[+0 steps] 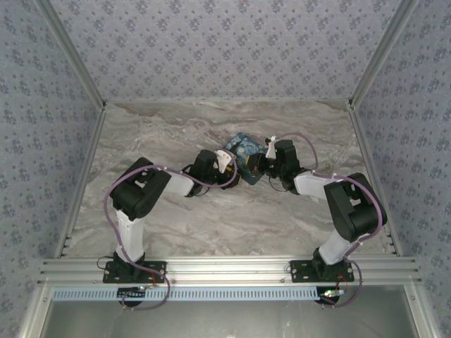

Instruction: Unlock the padlock with the key

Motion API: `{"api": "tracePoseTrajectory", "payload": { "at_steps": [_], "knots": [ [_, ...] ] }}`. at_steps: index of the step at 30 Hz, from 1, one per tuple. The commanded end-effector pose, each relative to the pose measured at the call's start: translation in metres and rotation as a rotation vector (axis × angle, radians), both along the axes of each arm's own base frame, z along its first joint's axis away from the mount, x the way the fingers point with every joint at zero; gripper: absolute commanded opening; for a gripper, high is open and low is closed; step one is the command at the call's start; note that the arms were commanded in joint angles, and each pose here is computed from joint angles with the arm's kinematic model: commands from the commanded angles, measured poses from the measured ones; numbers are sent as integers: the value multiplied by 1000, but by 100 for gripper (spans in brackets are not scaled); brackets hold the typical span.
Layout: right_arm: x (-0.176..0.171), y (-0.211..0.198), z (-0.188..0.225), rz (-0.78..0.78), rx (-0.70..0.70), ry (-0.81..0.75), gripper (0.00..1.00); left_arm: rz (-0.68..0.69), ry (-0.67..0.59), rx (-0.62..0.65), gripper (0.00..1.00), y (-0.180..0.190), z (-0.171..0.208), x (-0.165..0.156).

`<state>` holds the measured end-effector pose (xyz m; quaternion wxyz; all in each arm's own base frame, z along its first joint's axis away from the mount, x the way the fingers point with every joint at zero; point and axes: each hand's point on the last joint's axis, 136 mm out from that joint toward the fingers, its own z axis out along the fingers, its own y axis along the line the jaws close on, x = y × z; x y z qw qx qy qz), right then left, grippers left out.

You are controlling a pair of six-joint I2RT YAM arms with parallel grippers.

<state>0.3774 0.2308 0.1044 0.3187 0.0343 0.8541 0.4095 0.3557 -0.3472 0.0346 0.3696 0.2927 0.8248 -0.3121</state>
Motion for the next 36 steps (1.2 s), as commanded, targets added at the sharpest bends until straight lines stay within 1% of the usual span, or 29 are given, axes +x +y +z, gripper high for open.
{"api": "tracePoseTrajectory", "payload": {
  "at_steps": [1,8,16,21,25,30,33,36],
  "knots": [
    [-17,-4,-33,9,-76,111,0,-9,18,80,48,-1,-20,-4],
    [-17,-2,-31,13,-71,108,0,-14,9,94,42,-4,-18,-4],
    [-16,0,-29,15,-69,96,0,-15,0,81,33,-5,-9,-5],
    [-12,3,-21,19,-61,70,0,-14,-3,74,30,-3,-1,-7],
    [-7,5,-2,23,-46,16,0,-9,9,72,30,-2,4,-9],
    [-4,-1,44,12,-46,-104,0,8,43,65,30,0,13,-13],
    [-11,-12,65,3,-85,-182,0,12,64,50,28,-2,20,-16],
    [-24,-26,69,-22,-113,-205,0,26,87,49,27,-2,25,-18]
  ]
}}
